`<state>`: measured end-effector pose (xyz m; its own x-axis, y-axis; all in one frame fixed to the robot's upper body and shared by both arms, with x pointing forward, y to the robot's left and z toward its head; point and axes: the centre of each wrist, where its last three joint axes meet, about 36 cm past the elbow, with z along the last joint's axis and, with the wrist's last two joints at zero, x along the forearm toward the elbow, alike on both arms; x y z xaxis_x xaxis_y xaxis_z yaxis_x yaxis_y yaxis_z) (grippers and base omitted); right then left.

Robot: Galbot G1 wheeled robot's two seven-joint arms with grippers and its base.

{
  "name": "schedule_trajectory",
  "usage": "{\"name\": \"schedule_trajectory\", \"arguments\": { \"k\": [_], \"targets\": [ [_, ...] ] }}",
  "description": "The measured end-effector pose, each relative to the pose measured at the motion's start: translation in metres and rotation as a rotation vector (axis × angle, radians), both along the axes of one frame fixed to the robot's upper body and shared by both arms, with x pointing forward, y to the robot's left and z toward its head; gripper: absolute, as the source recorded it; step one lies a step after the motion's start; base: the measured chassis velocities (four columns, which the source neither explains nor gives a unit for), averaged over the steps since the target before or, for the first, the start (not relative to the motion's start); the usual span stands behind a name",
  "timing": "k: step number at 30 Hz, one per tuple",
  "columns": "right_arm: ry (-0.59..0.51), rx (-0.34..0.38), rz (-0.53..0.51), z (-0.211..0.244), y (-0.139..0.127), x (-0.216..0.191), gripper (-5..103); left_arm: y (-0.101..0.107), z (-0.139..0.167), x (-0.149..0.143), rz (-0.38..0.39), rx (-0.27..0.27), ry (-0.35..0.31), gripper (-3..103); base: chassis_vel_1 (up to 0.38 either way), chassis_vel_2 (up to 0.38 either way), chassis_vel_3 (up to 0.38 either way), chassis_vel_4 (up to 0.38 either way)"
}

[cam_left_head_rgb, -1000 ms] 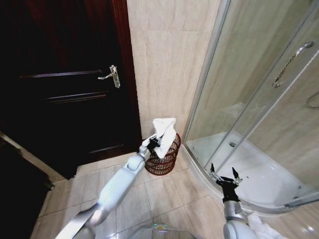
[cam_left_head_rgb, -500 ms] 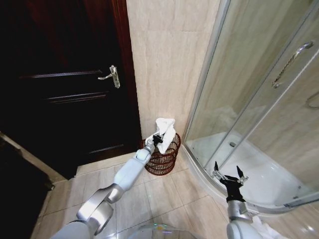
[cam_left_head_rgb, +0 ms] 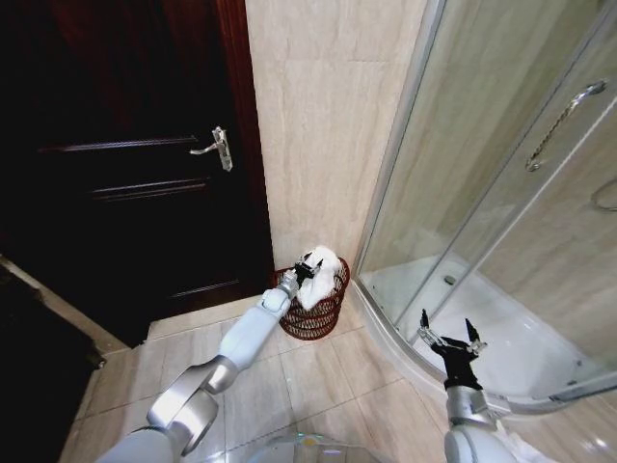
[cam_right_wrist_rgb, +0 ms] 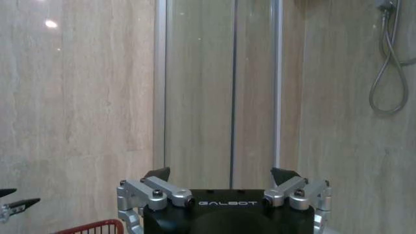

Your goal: Discard the used towel into the hamper.

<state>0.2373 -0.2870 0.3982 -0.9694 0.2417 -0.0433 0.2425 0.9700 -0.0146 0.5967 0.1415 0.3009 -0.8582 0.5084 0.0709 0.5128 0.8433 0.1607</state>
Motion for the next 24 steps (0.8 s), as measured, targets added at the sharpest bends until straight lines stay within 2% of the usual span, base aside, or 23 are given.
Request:
{"name": "schedule_trajectory", "arguments": {
  "k": [1, 3, 7, 12, 16, 17, 20, 22, 24],
  "targets": [
    [-0.002, 0.0, 0.0, 0.001, 0.0, 0.001, 100, 0.001, 0.0, -0.001, -0.001, 0.001, 0.001, 78, 0.0, 0.0, 0.0, 0.0],
    [-0.004, 0.0, -0.001, 0.001, 0.0, 0.001, 100, 0.001, 0.0, -0.002, -0.002, 0.001, 0.003, 78, 0.0, 0.0, 0.0, 0.0],
    [-0.001, 0.006, 0.003, 0.001, 0.003, 0.001, 100, -0.001, -0.002, -0.011, 0.004, -0.02, 0.003, 97, 0.0, 0.0, 0.0, 0.0],
    [0.0, 0.008, 0.005, 0.001, 0.004, 0.002, 100, -0.001, 0.005, -0.029, 0.039, -0.071, -0.008, 100, 0.0, 0.0, 0.0, 0.0],
    [0.004, 0.005, 0.009, 0.002, 0.004, 0.005, 100, 0.008, 0.016, -0.071, 0.147, -0.171, 0.014, 100, 0.0, 0.0, 0.0, 0.0],
    [0.004, 0.005, 0.009, 0.002, 0.004, 0.005, 100, 0.008, 0.016, -0.071, 0.147, -0.171, 0.014, 100, 0.0, 0.0, 0.0, 0.0],
    [0.008, -0.002, 0.01, 0.003, 0.005, 0.006, 100, 0.019, 0.025, -0.107, 0.225, -0.221, 0.004, 100, 0.0, 0.0, 0.0, 0.0],
    [0.008, -0.001, 0.011, 0.003, 0.005, 0.007, 100, 0.023, 0.028, -0.117, 0.246, -0.229, -0.004, 100, 0.0, 0.0, 0.0, 0.0],
    [0.011, -0.002, 0.014, 0.001, 0.007, 0.007, 100, 0.043, 0.037, -0.135, 0.297, -0.23, -0.03, 100, 0.0, 0.0, 0.0, 0.0]
  ]
}}
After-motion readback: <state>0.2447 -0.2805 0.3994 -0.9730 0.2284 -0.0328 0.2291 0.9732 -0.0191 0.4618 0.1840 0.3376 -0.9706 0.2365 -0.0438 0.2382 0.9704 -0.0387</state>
